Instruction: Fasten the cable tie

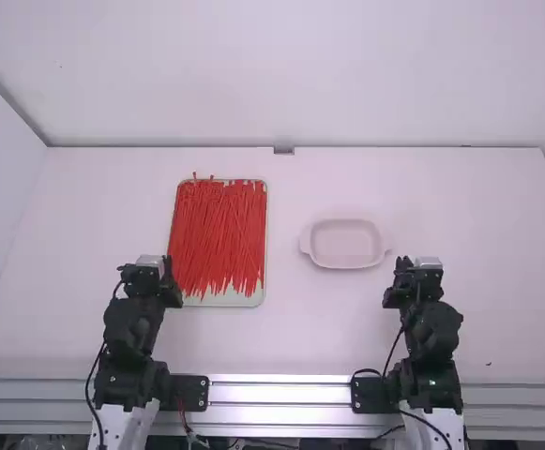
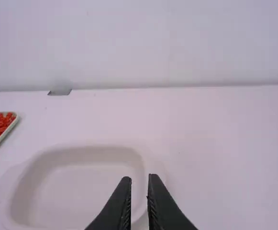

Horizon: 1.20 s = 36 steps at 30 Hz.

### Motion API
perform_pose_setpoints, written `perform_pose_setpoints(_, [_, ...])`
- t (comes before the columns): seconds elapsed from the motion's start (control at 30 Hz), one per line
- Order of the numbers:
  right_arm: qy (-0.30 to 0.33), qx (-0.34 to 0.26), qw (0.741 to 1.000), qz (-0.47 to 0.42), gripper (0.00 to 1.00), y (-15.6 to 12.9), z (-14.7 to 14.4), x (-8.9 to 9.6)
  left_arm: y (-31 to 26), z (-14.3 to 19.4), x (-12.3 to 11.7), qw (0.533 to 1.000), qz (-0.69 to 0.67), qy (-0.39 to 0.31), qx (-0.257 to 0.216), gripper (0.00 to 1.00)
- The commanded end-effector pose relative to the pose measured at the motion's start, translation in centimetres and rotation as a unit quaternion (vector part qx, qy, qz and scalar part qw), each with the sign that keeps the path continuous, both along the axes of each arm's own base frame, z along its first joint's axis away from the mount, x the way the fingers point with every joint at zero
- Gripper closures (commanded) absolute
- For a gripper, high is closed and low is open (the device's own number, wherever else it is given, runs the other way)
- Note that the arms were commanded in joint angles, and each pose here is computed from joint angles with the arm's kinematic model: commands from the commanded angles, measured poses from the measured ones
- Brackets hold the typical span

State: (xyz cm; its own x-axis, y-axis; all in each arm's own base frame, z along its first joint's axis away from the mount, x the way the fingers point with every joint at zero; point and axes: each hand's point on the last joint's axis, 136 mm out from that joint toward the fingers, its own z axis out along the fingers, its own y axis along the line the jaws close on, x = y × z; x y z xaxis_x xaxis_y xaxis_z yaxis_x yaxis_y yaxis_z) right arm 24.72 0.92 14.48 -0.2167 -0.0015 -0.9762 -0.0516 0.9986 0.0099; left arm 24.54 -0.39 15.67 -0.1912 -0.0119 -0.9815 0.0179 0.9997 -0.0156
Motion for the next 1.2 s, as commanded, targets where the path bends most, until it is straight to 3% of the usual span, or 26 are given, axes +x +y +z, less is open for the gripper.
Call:
perform_pose_setpoints(0.0, [-0.004,0.003,1.0,0.006,0.86,0.3,2.0,0.2,-0.4,1.8,0.1,1.0,-0.011,-0.002,-0.005,0.86])
perform_pose_setpoints(0.37, [0.101,0.002,0.995,0.025,0.69,1.6,1.6,0.8,-1.0,2.4,0.8,0.996,-0.022,0.086,-0.015,0.69])
perform_pose_setpoints(0.53, [0.161,0.013,0.986,0.039,0.59,2.8,1.6,1.0,-1.2,3.1,1.4,0.99,-0.015,0.131,-0.055,0.59])
perform_pose_setpoints(0.97, [0.316,0.019,0.947,0.062,0.33,4.9,1.0,1.4,-2.6,3.5,3.2,0.958,-0.029,0.272,-0.088,0.33])
perform_pose_setpoints(1.17, [0.402,0.034,0.911,0.09,0.22,6.5,-0.5,1.6,-3.1,3.1,3.8,0.935,-0.03,0.339,-0.099,0.22])
